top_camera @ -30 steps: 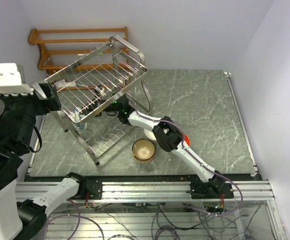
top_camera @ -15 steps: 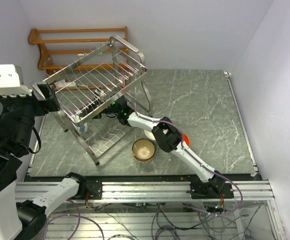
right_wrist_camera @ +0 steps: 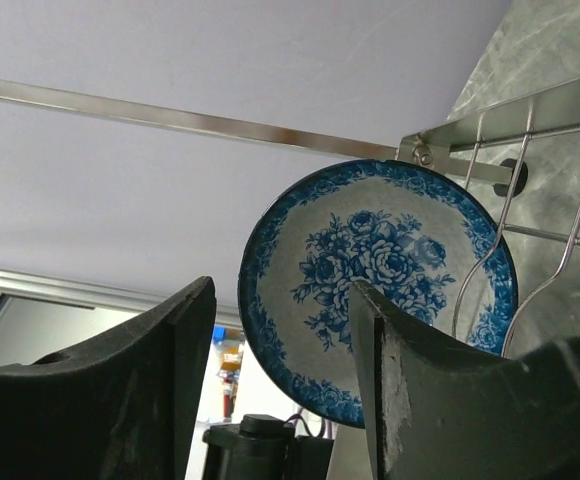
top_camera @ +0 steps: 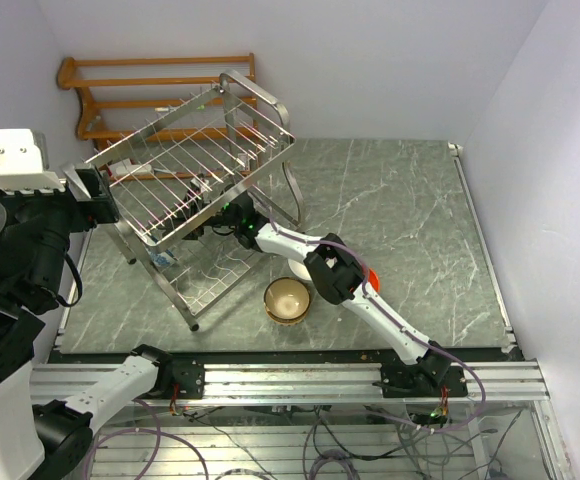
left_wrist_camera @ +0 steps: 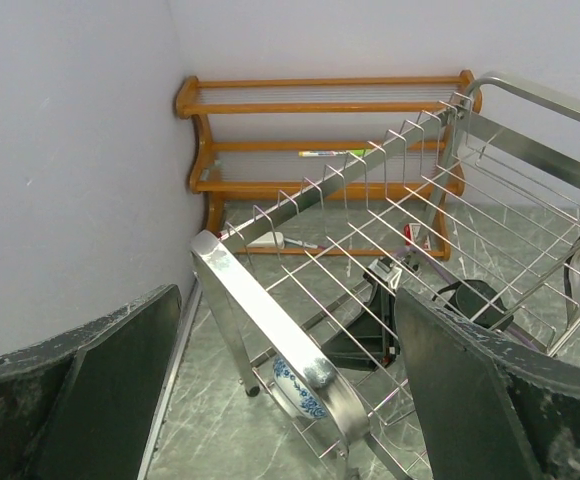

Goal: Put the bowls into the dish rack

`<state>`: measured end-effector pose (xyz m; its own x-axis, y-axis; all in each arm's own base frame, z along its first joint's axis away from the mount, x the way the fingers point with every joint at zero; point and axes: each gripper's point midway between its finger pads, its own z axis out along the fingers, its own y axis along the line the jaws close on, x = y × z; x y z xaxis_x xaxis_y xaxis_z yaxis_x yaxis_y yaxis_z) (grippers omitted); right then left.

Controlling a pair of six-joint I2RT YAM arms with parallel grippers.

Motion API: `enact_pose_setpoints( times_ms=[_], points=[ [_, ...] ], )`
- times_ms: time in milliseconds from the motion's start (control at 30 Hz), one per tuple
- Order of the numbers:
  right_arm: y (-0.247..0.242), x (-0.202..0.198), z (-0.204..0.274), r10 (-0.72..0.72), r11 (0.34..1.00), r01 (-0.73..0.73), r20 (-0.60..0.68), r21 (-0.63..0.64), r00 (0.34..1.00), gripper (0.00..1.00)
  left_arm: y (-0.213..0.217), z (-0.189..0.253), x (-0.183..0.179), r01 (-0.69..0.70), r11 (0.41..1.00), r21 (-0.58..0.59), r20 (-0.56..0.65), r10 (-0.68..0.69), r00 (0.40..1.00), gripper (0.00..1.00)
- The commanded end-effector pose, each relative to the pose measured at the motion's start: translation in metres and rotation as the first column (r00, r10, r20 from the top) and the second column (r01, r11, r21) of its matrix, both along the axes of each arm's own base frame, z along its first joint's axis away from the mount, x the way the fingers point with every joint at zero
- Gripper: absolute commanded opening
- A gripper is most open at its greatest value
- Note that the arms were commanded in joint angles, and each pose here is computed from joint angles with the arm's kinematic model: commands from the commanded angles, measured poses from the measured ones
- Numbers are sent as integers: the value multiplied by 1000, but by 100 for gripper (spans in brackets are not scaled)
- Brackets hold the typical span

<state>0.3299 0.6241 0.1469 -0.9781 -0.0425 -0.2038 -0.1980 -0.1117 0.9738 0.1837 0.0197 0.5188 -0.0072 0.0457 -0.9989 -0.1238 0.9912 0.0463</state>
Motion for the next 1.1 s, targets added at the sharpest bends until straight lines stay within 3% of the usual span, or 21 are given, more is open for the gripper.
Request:
enact_pose_setpoints(
  times_ms=[0, 333, 567, 1067],
  points=[
    [-5, 4, 39, -13, 997, 7, 87, 71, 996, 56, 4, 9, 0, -20, 1000, 1, 35, 20, 999, 99],
    [-20, 9, 76, -107, 994, 101, 164, 43, 981, 58, 6, 14, -1, -33, 999, -17, 40, 34, 999, 99],
    [-46, 4, 75, -206, 978, 208, 119, -3, 971, 59, -3, 18, -2, 16, 999, -41, 34, -14, 999, 99],
    [-80, -75, 88, -154, 986, 162, 137, -45, 978, 57, -9, 22, -5, 60, 997, -56, 56, -56, 997, 99]
  ],
)
